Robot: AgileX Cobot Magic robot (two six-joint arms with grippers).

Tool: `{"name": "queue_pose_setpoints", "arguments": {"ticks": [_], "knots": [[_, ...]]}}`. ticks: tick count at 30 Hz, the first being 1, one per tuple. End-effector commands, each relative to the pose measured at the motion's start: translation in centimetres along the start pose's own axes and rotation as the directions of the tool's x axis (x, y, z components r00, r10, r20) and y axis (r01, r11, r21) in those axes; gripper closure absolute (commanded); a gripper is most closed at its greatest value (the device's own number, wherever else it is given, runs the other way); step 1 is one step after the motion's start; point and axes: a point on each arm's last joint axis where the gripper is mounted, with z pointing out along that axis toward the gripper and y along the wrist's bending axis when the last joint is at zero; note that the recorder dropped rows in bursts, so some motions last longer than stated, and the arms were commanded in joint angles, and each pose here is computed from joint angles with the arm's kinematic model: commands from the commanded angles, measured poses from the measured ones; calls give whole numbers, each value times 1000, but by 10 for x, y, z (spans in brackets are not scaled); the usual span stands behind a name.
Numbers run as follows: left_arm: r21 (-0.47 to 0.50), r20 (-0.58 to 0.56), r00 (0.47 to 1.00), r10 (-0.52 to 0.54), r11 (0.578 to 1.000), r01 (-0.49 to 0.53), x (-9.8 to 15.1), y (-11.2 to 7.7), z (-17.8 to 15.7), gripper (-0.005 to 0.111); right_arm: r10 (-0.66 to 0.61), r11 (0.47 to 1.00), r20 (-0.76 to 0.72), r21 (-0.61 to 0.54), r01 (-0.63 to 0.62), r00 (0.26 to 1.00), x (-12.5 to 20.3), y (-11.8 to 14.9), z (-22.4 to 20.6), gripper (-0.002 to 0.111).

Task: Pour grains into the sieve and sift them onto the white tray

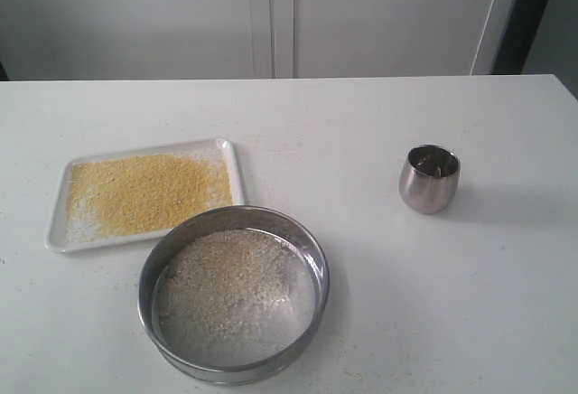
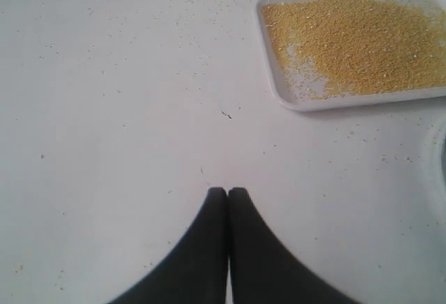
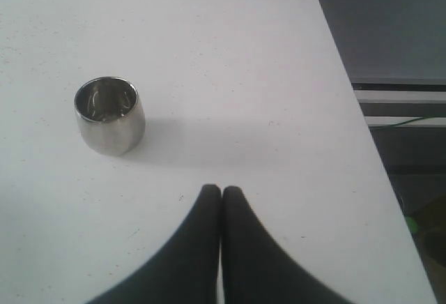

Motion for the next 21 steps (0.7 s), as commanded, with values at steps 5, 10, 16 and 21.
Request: {"name": "queue_pose_setpoints", "arguments": {"ticks": [5,10,16,21], "knots": [[-3,121,992,24,1000,-24,37,1,13,107,9,1000,7,2,-9,1000,0,0,0,108],[-1,163,986,25,1000,-25,51,1,20,107,9,1000,7,2,-9,1000,0,0,0,108],[-1,155,988,25,1000,-26,60,1,25,107,9,1000,7,2,-9,1000,0,0,0,108],[-1,151,988,26,1000,-26,61,1,26,107,9,1000,7,2,-9,1000,0,0,0,108]]}}
